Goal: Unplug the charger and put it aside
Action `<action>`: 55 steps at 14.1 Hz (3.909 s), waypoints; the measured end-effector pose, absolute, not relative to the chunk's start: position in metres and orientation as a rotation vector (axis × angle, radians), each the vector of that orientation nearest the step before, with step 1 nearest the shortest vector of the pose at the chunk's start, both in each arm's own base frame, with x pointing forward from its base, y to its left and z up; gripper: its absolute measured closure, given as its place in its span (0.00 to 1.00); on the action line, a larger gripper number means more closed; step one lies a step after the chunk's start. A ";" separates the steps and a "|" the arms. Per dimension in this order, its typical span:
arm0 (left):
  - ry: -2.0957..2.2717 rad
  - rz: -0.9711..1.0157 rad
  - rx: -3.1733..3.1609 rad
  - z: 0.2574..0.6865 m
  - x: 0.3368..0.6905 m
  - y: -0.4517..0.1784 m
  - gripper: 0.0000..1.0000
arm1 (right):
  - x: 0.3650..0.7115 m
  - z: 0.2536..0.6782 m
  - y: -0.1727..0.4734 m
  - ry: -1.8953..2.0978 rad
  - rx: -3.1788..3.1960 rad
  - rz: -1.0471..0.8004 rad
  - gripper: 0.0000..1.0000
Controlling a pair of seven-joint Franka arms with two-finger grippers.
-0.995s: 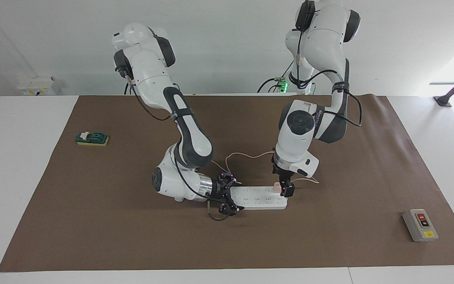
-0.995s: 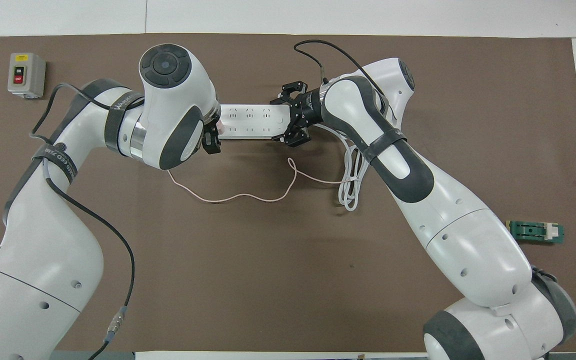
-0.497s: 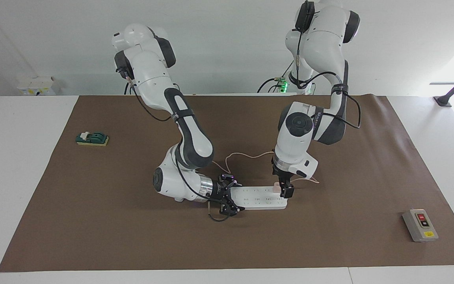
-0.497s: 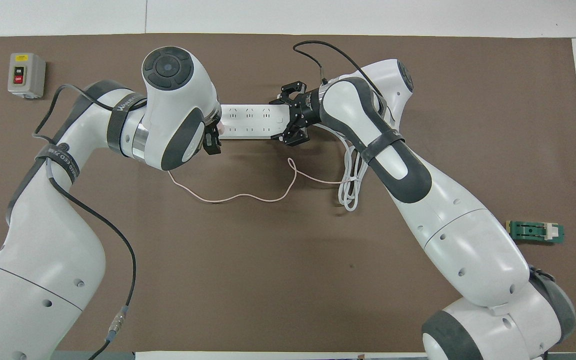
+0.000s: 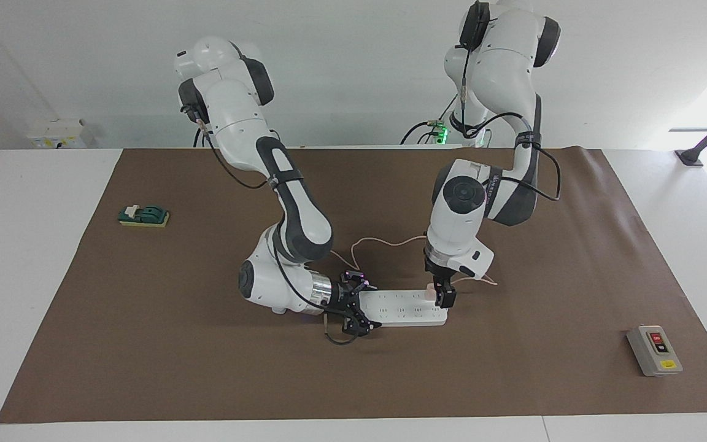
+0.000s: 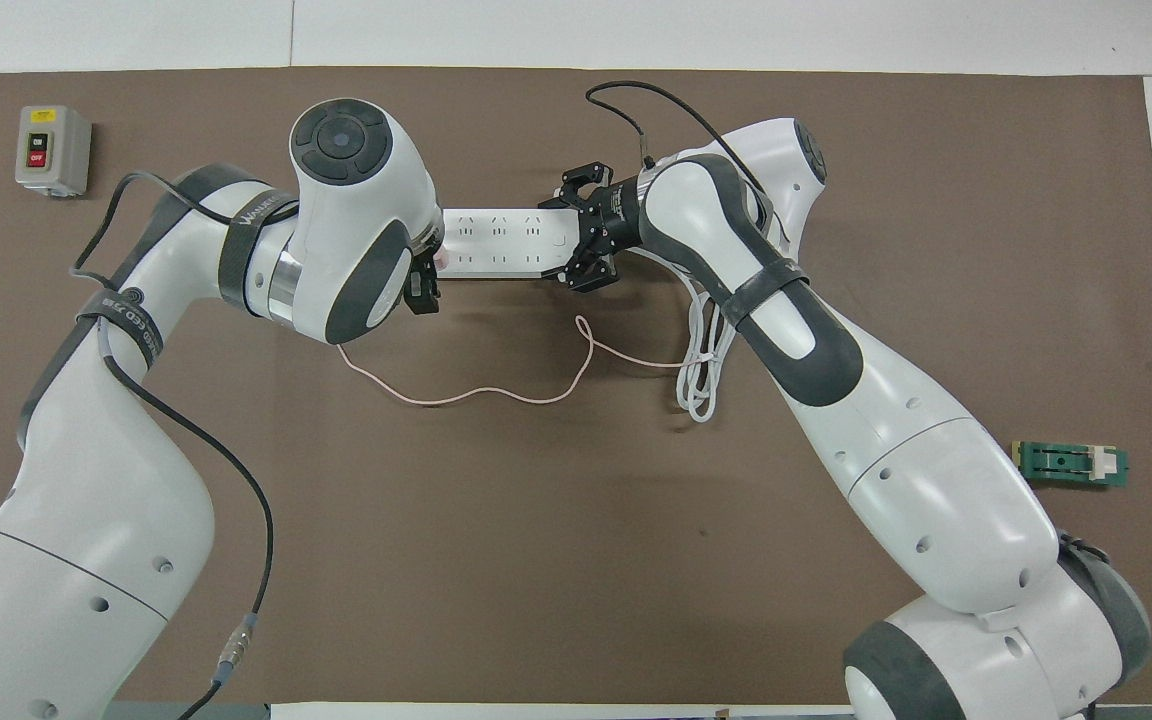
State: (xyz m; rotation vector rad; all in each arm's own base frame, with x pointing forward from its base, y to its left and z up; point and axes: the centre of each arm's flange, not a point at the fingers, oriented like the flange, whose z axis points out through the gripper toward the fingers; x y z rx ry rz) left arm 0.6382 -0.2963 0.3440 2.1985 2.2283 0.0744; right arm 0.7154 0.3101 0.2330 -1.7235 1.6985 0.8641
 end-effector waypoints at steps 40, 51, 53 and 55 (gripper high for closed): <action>2.104 0.070 2.399 0.371 0.640 -0.292 0.68 | 0.715 0.233 0.310 1.695 -1.727 0.862 0.08; 1.549 0.020 2.824 0.408 0.608 -0.226 0.68 | 0.713 0.237 0.321 1.683 -1.736 0.851 0.00; 1.394 -0.012 2.921 0.405 0.602 -0.201 0.68 | 0.713 0.241 0.320 1.680 -1.735 0.845 0.00; 1.210 -0.058 3.021 0.399 0.595 -0.173 0.68 | 0.714 0.249 0.317 1.678 -1.736 0.835 0.00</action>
